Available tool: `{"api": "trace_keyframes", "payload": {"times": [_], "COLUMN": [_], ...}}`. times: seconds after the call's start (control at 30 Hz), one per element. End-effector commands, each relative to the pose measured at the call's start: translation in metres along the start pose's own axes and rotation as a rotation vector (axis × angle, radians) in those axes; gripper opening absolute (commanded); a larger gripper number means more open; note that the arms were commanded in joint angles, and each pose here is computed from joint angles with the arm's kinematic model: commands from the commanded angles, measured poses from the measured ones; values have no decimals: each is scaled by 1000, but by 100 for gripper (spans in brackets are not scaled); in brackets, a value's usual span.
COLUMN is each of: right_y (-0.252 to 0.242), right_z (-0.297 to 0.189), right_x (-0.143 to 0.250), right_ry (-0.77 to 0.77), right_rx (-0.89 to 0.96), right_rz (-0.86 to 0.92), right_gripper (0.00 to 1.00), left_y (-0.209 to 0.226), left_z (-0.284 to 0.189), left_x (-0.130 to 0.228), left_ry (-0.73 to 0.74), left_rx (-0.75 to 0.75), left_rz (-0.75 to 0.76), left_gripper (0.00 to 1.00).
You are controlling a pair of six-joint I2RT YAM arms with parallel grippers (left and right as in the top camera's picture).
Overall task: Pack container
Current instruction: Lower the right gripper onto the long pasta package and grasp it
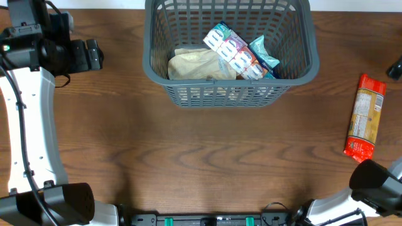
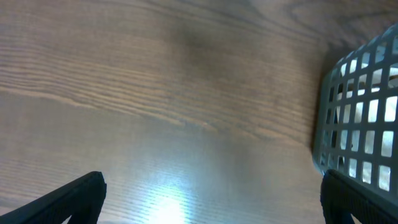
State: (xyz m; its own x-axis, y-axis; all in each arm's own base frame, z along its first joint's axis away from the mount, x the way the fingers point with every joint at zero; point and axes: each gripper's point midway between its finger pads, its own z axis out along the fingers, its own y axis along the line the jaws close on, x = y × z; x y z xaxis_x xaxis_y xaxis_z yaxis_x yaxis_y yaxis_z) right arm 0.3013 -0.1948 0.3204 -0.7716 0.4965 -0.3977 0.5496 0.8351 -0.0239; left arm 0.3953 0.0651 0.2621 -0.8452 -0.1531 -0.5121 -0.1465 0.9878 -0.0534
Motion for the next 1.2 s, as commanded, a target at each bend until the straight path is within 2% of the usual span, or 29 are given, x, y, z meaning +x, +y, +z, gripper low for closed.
{"api": "trace_keyframes", "payload": {"times": [0.0, 0.23, 0.43, 0.53, 0.7, 0.9, 1.17], "right_y": [3, 12, 7, -5, -15, -36, -51], "right_z": [1, 14, 18, 27, 50, 94, 172], "right_x": [24, 112, 174, 173, 149, 124, 109], "right_ry": [54, 248, 313, 254, 184, 196, 276], "right_rx": [-18, -71, -49, -5, -50, -115, -141], "right_rz": [26, 30, -2, -35, 47, 108, 23], "right_gripper": [98, 99, 99, 99, 99, 99, 99], "left_y": [2, 2, 2, 2, 2, 2, 2], "left_z": [3, 3, 2, 2, 2, 2, 2], "left_x": [-1, -9, -15, -18, -19, -19, -20], "left_ry": [-2, -35, -57, -70, -77, -77, -77], "left_rx": [-5, -6, -6, -6, -5, -5, -6], "left_rz": [4, 6, 7, 8, 9, 9, 9], "left_gripper": [99, 99, 99, 99, 99, 99, 99]}}
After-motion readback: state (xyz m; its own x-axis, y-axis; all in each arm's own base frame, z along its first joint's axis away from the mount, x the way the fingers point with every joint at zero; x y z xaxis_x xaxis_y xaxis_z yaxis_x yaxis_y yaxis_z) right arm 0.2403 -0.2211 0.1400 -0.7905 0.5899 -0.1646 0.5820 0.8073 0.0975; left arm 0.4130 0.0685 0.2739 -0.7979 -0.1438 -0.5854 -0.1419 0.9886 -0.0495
